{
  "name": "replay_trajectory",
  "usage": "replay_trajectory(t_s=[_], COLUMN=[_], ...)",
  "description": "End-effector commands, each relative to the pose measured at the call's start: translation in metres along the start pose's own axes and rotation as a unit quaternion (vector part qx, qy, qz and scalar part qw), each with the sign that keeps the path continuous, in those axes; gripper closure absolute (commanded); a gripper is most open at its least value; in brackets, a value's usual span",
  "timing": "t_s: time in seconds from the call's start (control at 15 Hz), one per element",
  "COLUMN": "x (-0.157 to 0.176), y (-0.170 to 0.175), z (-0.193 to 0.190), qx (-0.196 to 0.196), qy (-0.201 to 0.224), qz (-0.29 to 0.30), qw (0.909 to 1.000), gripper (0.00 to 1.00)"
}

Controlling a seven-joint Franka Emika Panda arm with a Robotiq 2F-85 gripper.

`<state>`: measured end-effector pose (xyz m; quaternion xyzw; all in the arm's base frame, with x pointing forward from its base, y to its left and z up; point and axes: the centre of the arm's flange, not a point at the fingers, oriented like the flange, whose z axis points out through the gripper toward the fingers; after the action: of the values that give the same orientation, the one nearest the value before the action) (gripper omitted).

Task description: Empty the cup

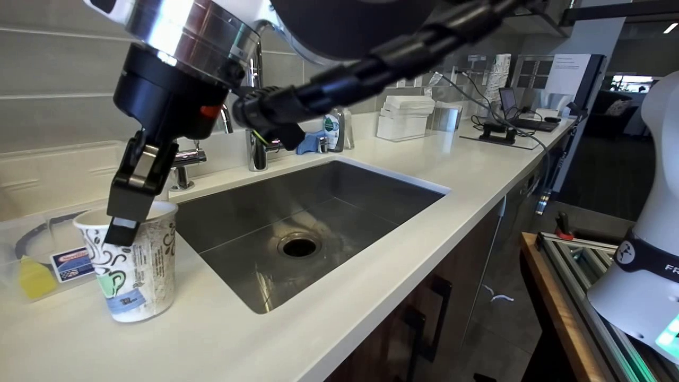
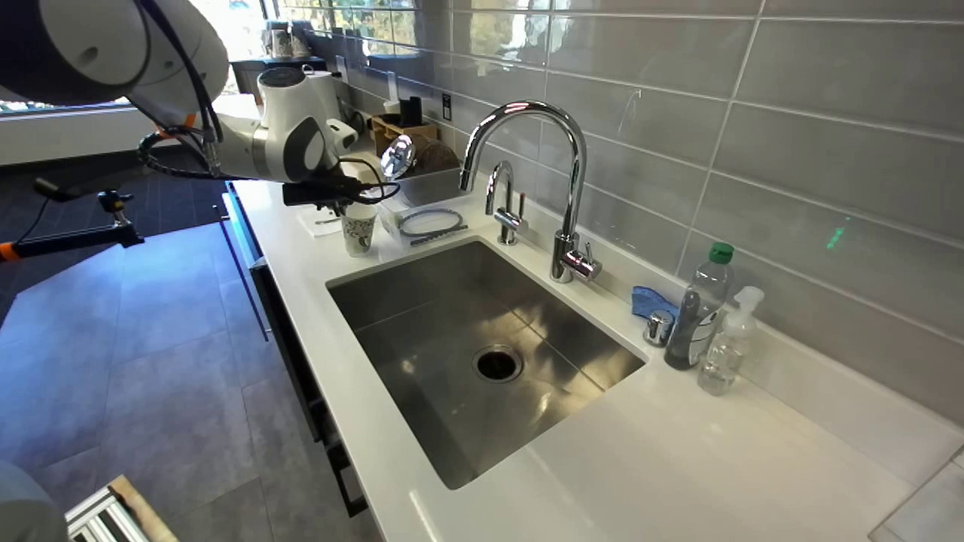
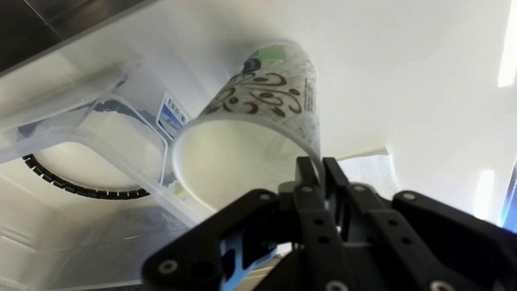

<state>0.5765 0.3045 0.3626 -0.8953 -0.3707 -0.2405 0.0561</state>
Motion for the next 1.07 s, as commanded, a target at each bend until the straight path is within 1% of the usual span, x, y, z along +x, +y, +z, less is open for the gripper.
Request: replay_trajectory(t_s=[0.0, 0.13, 0.33, 0.4, 0.47, 0.53, 0.73, 0.8, 0.87, 1.0], x=[0.011, 0.019, 0.027, 0.028, 0.024, 0.020, 0.003, -0.004, -0.011, -0.024], y=[0.004, 0.004, 0.015, 0.020, 0.028, 0.036, 0.060, 0.067, 0.072, 0.082], z=[-0.008, -0.023, -0.046, -0.054, -0.063, -0.071, -0.100, -0.111, -0.119, -0.141], qx=[0.009, 0.008, -0.008, -0.014, -0.025, -0.026, -0.037, -0.037, -0.046, -0.060], qy=[0.007, 0.012, 0.009, -0.001, -0.025, -0.045, -0.106, -0.126, -0.143, -0.170], qz=[-0.006, -0.004, 0.013, 0.032, 0.061, 0.080, 0.137, 0.159, 0.180, 0.226], qw=[0.9999, 0.9999, 0.9998, 0.9994, 0.9975, 0.9954, 0.9841, 0.9786, 0.9721, 0.9573], gripper=[0.55, 0.41, 0.17, 0.11, 0.04, 0.00, 0.00, 0.00, 0.00, 0.00])
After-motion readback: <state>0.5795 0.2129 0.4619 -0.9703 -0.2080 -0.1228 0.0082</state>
